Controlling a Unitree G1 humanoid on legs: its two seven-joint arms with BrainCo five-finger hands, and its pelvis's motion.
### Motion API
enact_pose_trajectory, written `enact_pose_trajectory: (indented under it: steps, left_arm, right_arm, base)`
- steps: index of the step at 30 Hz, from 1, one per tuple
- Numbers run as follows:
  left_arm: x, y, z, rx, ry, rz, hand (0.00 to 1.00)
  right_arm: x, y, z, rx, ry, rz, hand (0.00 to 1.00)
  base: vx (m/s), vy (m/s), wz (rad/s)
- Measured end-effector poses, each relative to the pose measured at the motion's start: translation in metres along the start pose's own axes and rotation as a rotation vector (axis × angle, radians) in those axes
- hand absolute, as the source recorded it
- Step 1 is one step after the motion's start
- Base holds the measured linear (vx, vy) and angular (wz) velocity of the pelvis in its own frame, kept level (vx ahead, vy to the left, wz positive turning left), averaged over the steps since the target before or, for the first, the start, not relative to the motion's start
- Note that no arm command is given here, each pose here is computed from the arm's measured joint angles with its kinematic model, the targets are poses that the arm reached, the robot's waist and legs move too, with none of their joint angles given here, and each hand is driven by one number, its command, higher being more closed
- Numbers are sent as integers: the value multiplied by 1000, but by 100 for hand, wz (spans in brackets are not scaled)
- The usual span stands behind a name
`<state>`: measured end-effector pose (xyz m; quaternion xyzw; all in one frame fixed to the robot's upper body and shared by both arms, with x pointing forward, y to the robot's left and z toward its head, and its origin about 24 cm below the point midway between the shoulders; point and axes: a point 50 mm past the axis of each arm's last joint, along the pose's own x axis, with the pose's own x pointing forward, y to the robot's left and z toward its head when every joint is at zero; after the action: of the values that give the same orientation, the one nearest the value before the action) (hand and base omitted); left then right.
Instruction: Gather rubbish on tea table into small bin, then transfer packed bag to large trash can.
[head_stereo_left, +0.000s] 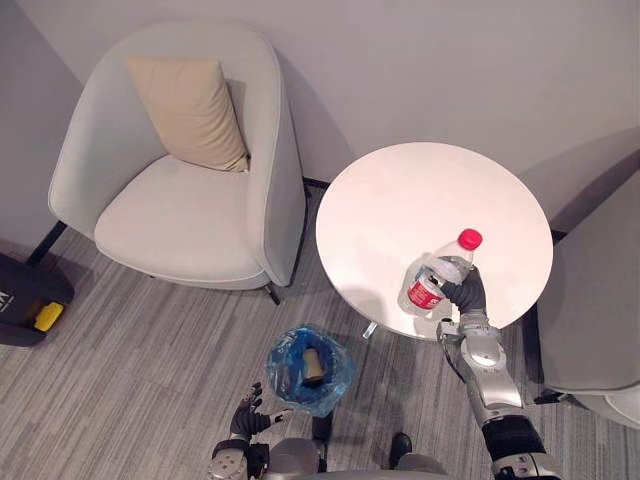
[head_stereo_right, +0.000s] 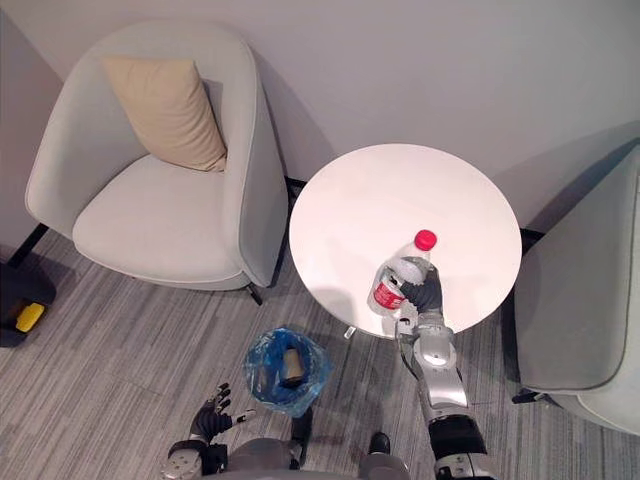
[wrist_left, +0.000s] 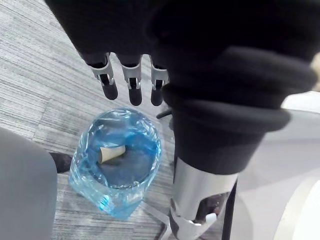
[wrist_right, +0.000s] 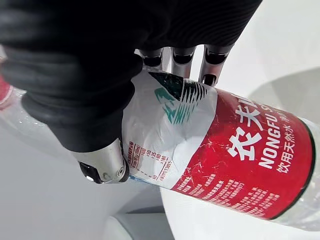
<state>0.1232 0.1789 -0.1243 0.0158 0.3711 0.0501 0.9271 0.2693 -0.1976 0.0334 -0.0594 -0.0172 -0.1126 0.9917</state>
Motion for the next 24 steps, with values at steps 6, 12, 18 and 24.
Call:
enact_pose_trajectory:
  steps: [6, 12, 18, 24]
  left_arm:
    - [0, -2, -3, 9, 11, -11, 0]
    - [2, -3, -6, 18, 36, -15, 0]
    - [2, -2, -10, 17, 48, -10, 0]
    - [3, -2, -13, 21, 65, -8, 0]
  right_arm:
    - [-15, 0, 11, 17, -65, 37, 100]
    - [-28, 13, 26, 58, -140, 115, 100]
    - [-40, 27, 35, 85, -172, 205, 100]
    - [-50, 36, 33, 85, -177, 266, 100]
  base:
    - [-43, -10, -6]
    - [-24, -8, -2]
    - [-3, -2, -1]
    - [-46, -15, 3]
